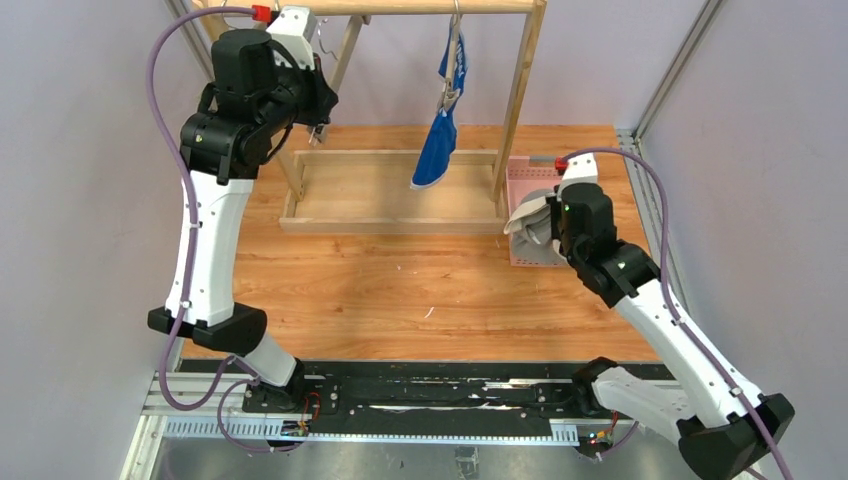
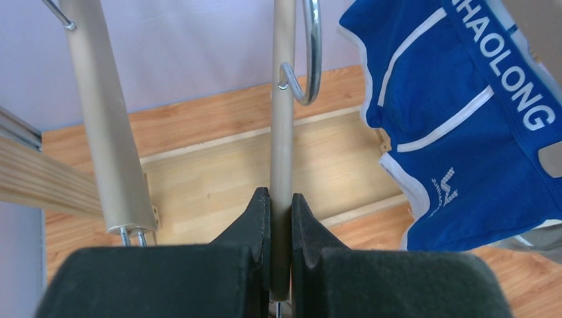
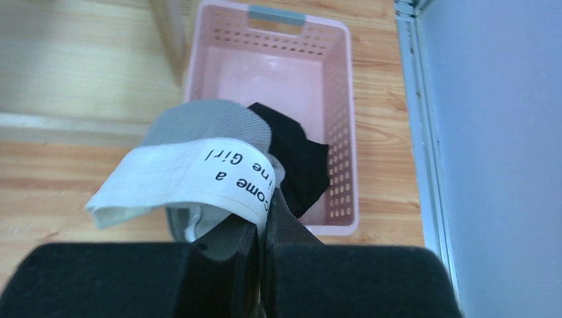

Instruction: Remove the underwear clipped to the hanger

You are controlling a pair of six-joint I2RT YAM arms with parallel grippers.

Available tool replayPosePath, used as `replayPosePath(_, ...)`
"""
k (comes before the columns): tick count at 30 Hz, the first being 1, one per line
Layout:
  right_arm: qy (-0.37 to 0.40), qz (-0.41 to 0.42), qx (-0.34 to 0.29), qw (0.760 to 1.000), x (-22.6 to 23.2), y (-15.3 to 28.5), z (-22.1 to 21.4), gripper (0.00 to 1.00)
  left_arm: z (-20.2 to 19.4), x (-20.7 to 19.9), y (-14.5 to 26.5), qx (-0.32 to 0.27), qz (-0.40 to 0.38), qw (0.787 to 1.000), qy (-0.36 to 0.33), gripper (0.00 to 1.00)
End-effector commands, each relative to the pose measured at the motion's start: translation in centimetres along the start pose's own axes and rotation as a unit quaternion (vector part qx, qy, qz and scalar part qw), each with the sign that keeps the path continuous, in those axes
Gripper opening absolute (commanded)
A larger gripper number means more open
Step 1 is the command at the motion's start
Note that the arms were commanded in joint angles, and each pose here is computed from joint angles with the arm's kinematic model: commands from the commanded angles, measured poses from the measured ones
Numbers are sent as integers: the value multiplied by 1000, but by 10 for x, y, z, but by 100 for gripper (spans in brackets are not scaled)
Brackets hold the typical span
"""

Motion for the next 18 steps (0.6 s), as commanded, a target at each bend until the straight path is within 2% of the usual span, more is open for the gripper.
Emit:
replayPosePath(1, -27, -35, -5, 999, -28, -17, 1, 1, 37, -10, 13, -70, -28, 997, 6, 0)
replayPosePath(7, -56, -46, -9, 997, -42, -41, 1, 0, 55, -14, 7, -104, -36, 994, 13, 0)
replayPosePath(13, -70, -89, 13, 994, -62, -74, -25, 0, 54, -10, -8, -100, -34, 994, 20, 0)
replayPosePath(18, -95, -89, 44, 991, -71, -97, -52, 0, 53, -8, -22, -102, -36, 994, 27, 0)
Point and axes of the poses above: each gripper's point midway between its finger pads, its own y axis back along the fingers, its own x axis along the line the jaws close on, z = x × y, the point moved 3 cm from there along y, back along the fingers, and after that the axes turned 15 degrees about y, right-handed, at the moved point
